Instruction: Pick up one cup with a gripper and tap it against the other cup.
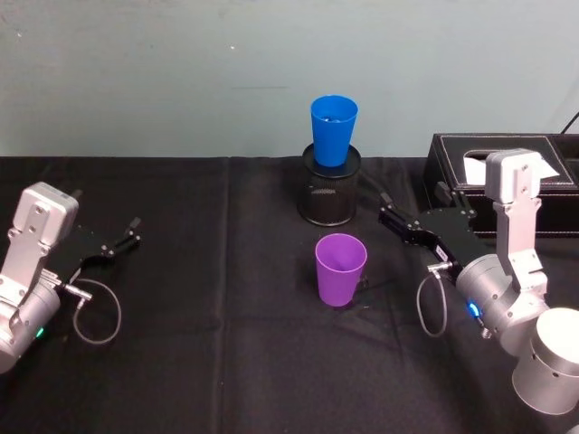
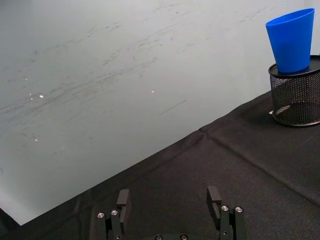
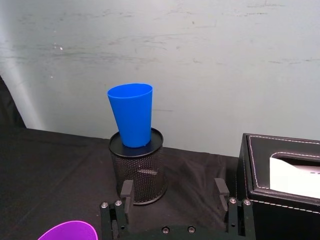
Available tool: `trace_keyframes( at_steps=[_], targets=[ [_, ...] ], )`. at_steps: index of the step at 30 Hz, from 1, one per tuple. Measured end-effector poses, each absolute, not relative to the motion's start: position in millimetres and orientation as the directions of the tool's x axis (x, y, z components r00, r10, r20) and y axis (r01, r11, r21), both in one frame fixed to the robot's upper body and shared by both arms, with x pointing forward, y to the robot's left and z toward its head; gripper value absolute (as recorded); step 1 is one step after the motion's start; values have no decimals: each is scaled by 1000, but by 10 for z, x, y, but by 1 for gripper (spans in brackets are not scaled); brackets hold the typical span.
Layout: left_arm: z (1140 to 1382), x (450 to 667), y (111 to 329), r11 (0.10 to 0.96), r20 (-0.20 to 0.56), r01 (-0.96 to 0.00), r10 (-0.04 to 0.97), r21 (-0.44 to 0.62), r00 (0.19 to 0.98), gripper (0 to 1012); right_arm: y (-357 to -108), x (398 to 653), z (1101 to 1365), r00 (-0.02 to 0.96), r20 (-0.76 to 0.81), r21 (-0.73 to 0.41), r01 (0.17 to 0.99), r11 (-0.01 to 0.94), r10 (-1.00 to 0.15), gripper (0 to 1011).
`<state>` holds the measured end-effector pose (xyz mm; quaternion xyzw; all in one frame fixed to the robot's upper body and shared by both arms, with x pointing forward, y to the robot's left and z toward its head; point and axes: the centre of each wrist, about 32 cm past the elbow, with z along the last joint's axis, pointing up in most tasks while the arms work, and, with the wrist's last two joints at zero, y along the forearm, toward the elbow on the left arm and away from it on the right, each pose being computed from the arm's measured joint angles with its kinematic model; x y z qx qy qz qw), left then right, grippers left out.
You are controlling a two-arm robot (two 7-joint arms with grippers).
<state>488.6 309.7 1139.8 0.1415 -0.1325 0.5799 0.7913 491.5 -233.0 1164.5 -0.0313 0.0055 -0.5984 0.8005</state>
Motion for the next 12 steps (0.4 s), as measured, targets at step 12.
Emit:
trace_keyframes(
  at_steps=[12],
  targets=[
    [11398, 4886, 3097, 287, 374, -955, 880, 70, 292, 1000, -2325, 4911, 11637, 287, 27, -55, 957, 285, -958, 1003]
  ],
)
